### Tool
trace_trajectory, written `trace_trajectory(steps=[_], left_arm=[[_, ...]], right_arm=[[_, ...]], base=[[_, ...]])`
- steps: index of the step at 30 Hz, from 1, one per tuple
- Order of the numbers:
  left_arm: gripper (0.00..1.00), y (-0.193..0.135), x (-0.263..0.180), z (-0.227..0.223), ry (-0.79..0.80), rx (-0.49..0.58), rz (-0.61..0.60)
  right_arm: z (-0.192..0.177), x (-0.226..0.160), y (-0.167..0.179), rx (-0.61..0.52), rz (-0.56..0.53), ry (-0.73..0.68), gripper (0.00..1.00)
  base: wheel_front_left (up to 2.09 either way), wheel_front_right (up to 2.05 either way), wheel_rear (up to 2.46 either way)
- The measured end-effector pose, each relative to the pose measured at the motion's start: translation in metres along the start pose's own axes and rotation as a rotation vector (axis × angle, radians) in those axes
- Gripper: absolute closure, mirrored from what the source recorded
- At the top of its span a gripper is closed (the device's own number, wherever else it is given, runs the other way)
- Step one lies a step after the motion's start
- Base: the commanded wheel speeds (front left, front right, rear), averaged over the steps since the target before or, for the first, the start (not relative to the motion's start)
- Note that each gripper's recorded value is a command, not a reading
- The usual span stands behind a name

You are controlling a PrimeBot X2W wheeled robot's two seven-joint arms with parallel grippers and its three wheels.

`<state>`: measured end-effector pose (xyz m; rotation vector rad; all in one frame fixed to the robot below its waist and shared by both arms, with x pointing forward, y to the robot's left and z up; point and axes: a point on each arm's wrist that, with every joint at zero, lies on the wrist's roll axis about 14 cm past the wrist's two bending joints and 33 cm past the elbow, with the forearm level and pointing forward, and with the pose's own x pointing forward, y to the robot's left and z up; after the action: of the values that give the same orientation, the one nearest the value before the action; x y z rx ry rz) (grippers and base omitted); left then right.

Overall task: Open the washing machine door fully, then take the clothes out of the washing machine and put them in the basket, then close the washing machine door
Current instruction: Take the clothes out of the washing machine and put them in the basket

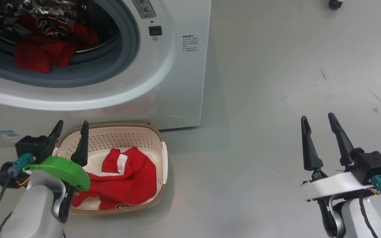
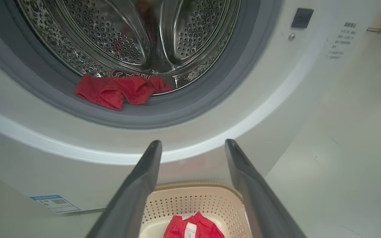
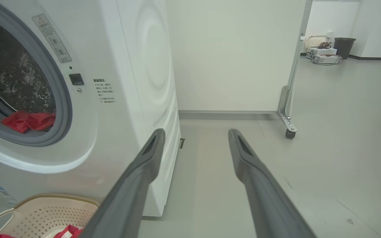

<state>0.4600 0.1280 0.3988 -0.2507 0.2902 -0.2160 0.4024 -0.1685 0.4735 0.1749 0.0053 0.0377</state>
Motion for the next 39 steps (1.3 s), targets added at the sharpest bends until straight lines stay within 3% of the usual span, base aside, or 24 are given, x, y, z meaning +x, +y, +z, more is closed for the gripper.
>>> trace_trajectory(steps=[11, 22, 39], left_arm=[[0.0, 0.006, -0.046, 0.07, -0.249, -0.016, 0.036], [0.0, 0.003, -0.083, 0.064, -0.281, -0.017, 0.063], [0.0, -0.008, -0.099, 0.072, -0.332, 0.007, 0.057]], right_arm=[[0.013, -0.014, 0.019, 0.011, 0.052, -0.032, 0.0], [0.018, -0.026, 0.025, 0.014, 0.073, -0.044, 0.0], [0.02, -0.031, 0.024, 0.015, 0.07, -0.048, 0.0]], base=[[0.0, 0.0, 0.0], [0.0, 0.0, 0.0], [0.0, 0.0, 0.0]])
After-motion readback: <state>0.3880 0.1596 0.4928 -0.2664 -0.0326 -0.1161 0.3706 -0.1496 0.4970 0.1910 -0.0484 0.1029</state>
